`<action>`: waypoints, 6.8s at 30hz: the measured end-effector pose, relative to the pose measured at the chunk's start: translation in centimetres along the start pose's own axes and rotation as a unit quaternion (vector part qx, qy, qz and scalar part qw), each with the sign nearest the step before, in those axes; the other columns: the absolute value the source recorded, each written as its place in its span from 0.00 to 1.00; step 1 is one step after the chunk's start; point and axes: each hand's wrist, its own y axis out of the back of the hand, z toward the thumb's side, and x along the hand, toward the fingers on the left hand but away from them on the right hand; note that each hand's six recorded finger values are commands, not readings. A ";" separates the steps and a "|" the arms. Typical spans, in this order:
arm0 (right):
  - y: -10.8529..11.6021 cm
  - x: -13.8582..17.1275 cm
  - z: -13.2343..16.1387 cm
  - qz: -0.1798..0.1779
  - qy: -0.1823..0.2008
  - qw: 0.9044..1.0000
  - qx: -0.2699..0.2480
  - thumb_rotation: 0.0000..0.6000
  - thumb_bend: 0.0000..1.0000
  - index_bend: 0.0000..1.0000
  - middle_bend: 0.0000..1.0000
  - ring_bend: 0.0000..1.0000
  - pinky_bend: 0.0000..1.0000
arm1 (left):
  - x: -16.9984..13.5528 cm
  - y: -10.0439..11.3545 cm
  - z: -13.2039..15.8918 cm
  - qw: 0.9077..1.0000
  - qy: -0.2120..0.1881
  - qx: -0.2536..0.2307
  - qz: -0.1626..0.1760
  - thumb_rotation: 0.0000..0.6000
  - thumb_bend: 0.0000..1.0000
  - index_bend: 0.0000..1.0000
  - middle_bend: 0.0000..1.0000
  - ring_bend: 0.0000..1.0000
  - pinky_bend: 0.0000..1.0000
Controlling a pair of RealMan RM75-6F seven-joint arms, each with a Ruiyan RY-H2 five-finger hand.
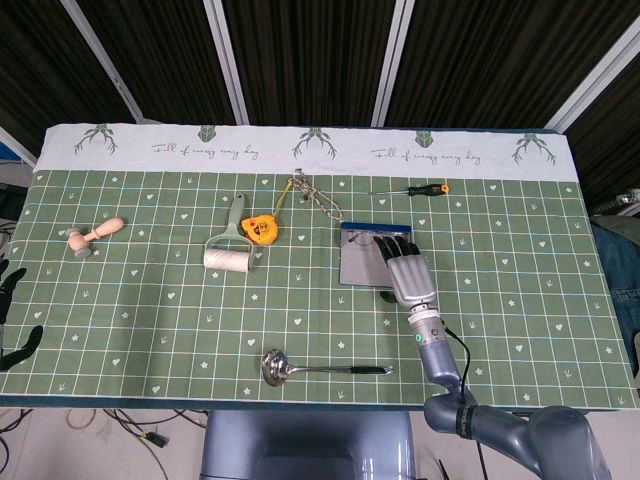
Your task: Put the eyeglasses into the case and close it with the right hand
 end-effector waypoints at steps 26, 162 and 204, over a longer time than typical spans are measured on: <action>-0.5 -0.7 -0.1 0.008 -0.001 1.000 -0.003 1.00 0.17 0.18 0.17 0.13 0.23 | 0.0 0.0 0.0 1.000 -0.001 -0.004 0.000 1.00 0.32 0.10 0.00 0.00 0.00; 6.0 -7.7 6.4 0.126 0.002 0.992 0.015 1.00 0.54 0.59 0.18 0.13 0.22 | -0.1 0.3 0.1 1.000 -0.002 -0.010 0.002 1.00 0.32 0.12 0.00 0.00 0.00; 4.1 -7.6 5.2 0.131 0.015 0.991 0.039 1.00 0.36 0.33 0.15 0.11 0.23 | -0.1 0.2 0.1 1.000 0.000 -0.009 -0.001 1.00 0.32 0.13 0.00 0.00 0.00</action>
